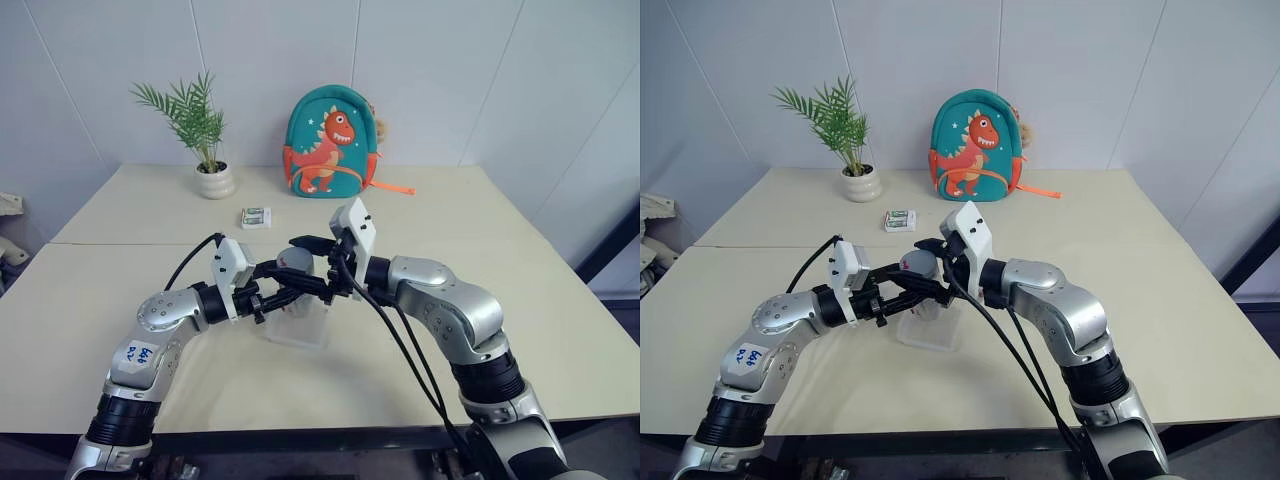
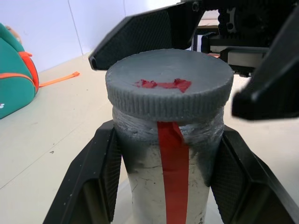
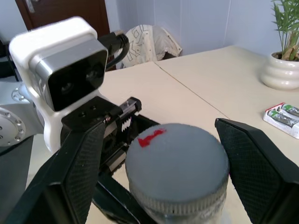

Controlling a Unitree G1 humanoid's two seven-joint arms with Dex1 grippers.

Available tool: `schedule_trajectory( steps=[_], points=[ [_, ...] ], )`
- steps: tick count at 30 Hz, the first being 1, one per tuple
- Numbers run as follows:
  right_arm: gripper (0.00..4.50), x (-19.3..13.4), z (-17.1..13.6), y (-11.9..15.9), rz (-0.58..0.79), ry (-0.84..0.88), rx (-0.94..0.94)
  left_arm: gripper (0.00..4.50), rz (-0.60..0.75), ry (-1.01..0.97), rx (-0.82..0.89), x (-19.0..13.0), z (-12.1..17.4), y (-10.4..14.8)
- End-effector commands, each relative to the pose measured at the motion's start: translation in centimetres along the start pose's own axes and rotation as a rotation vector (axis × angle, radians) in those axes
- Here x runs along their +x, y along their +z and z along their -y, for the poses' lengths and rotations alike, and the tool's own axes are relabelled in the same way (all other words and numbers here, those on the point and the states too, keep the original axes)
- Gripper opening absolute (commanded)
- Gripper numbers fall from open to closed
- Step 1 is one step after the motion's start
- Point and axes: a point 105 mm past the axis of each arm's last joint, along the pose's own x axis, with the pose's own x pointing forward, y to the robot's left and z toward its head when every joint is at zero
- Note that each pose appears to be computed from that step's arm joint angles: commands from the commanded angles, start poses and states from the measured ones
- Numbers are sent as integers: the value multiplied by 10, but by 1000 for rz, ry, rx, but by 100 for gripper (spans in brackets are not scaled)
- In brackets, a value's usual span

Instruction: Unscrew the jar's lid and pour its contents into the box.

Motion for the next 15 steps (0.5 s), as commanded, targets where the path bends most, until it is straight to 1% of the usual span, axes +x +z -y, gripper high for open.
schedule_trajectory(
  steps=[1,3,4,8,10,11,15],
  points=[
    [333,1,-6,5,12,39,-28,222,52,17,48,-1,-3,18],
    [270,1,-5,5,10,39,-30,222,54,18,48,0,-3,18],
    [255,1,-5,5,11,38,-30,222,54,19,48,0,-3,18],
    [255,1,-2,7,22,26,-16,222,54,19,49,0,-2,18],
    [255,1,-4,7,19,47,-22,222,56,19,49,0,-2,18],
    [255,0,-6,7,17,69,-26,222,59,16,47,1,-2,19],
    [255,-7,-21,12,37,255,-83,222,67,-29,37,2,1,22]
  ],
)
